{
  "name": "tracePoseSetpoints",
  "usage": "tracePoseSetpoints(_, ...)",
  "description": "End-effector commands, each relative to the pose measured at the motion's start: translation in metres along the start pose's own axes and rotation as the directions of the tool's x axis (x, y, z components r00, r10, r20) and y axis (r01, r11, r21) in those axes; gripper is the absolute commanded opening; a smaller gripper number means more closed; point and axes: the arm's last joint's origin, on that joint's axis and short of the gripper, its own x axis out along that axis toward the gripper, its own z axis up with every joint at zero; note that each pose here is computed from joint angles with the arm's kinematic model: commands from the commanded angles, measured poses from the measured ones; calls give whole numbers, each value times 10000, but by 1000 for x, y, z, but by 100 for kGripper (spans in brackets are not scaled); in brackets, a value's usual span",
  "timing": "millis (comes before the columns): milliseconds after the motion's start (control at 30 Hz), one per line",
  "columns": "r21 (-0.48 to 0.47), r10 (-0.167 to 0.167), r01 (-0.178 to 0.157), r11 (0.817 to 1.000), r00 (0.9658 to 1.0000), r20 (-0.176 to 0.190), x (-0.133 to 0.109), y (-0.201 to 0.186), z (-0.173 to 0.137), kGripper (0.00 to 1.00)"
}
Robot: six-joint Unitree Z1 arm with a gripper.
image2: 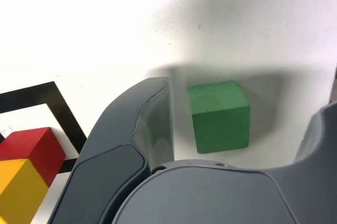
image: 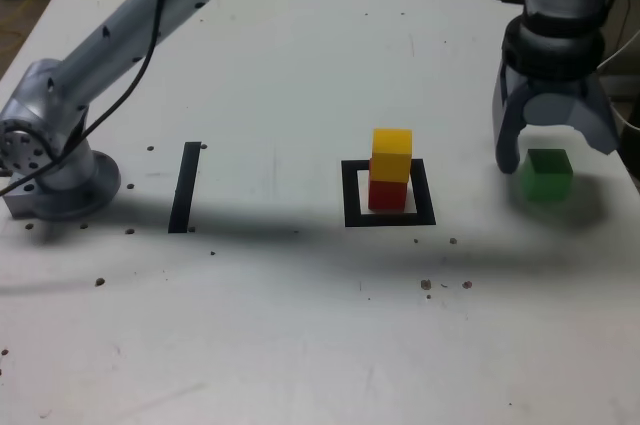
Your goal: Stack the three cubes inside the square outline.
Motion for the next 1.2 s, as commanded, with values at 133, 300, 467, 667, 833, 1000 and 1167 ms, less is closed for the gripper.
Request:
tracePoseSetpoints(133,25,-6,6,10000,10000,-43,9,-2,4,71)
tracePoseSetpoints(300,27,-86,85,10000,9999,147,5,-4,6,56)
tracePoseSetpoints(467,51,-111,110,9999,9998,193,5,-7,7,41)
tracePoseSetpoints(667,197,-230,228,9995,9997,93,8,-10,6,27)
tracePoseSetpoints(833,239,-365,364,9991,9993,48,10,-11,6,26)
tracePoseSetpoints(1000,298,-280,277,9992,9996,102,7,-10,6,17)
tracePoseSetpoints(1167,338,-244,239,9991,9996,156,4,-11,5,13)
